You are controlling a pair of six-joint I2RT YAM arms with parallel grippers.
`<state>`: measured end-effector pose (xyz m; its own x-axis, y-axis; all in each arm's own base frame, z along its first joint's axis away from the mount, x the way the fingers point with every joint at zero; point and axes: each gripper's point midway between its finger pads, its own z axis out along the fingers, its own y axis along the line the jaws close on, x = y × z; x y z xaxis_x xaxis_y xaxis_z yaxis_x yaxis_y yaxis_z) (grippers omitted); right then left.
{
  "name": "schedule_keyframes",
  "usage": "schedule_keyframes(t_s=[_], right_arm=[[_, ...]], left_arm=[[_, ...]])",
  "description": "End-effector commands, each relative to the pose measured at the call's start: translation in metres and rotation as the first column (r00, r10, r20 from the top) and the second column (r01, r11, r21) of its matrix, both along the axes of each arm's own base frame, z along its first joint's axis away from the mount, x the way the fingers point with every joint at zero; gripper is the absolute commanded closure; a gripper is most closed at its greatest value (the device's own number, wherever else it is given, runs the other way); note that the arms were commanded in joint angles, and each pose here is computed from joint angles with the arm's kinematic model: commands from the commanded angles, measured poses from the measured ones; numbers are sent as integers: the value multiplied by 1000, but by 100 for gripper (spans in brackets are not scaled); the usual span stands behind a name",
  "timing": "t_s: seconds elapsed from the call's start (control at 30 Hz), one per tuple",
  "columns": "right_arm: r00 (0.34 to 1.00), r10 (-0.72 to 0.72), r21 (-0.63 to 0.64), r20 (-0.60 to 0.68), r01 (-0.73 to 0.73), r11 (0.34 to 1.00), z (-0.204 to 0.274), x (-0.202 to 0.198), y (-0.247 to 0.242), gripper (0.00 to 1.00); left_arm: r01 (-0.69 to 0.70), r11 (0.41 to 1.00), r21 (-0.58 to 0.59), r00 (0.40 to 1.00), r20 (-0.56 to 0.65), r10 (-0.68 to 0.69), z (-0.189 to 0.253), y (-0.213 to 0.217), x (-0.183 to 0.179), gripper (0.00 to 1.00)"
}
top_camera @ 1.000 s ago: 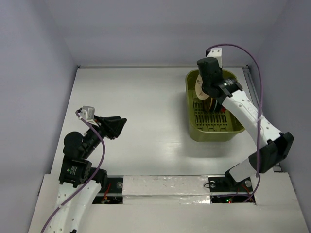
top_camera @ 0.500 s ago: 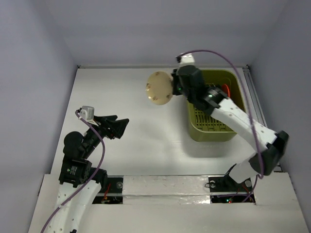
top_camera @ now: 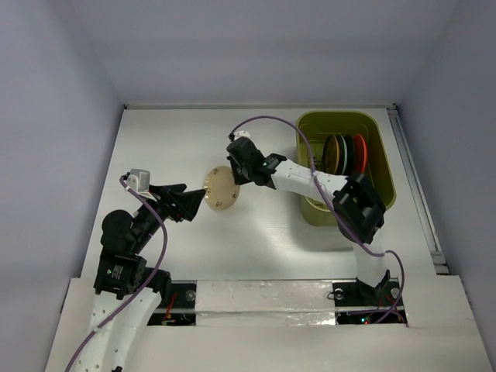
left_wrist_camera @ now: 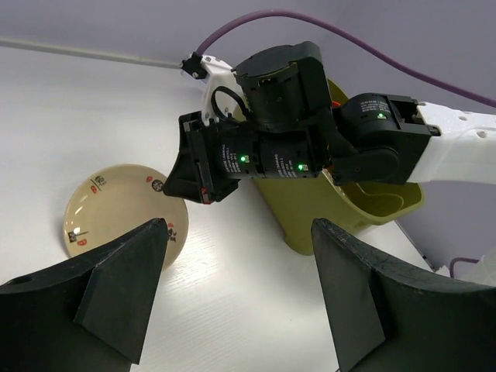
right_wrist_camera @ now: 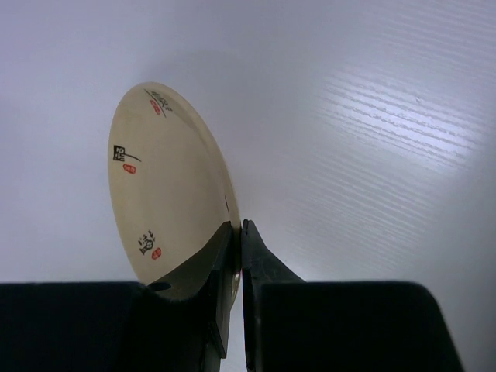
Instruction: Unload the plates from the dish rack
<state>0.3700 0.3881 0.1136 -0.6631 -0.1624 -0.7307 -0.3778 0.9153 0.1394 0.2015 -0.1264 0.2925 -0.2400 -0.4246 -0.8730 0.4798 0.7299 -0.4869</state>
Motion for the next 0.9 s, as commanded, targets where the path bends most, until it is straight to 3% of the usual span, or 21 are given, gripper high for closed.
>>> schedule_keyframes(t_s=[0.0,0.17,0.33,0.57,0.63,0.67,0.73,0.77,0.8,0.87], right_arm=[[995,-51,118,92,40,992,32,23,18,100],[993,-91,52,71,87,995,4,25,7,91],[994,-84,40,71,82,996,10,21,1,60],[983,-77,107,167,59,993,88,7,-14,28],[972,-98,121,214,73,990,119,2,-30,26],[968,-101,108,228,78,991,125,-1,-38,27],[941,-163,124,296,131,984,159,-5,-63,45],[930,-188,123,317,156,980,169,-7,-74,59],[911,-233,92,339,214,972,171,-5,-96,85],[879,-308,107,364,289,951,191,-2,-138,100]], left_arm=[[2,1000,-6,999,37,-2,9,0,0,28],[8,1000,-4,999,38,-8,9,-1,0,28],[7,1000,-6,999,37,-6,8,-1,0,28],[-1,1000,-5,999,35,1,8,0,2,28],[-1,1000,-6,999,35,1,8,0,2,28],[-1,1000,-6,999,35,1,8,0,2,28],[0,1000,-5,999,34,0,8,0,2,28],[0,1000,-4,1000,31,0,7,0,2,28],[1,1000,-6,999,33,0,8,0,2,28],[0,1000,-4,1000,31,0,7,0,2,28]])
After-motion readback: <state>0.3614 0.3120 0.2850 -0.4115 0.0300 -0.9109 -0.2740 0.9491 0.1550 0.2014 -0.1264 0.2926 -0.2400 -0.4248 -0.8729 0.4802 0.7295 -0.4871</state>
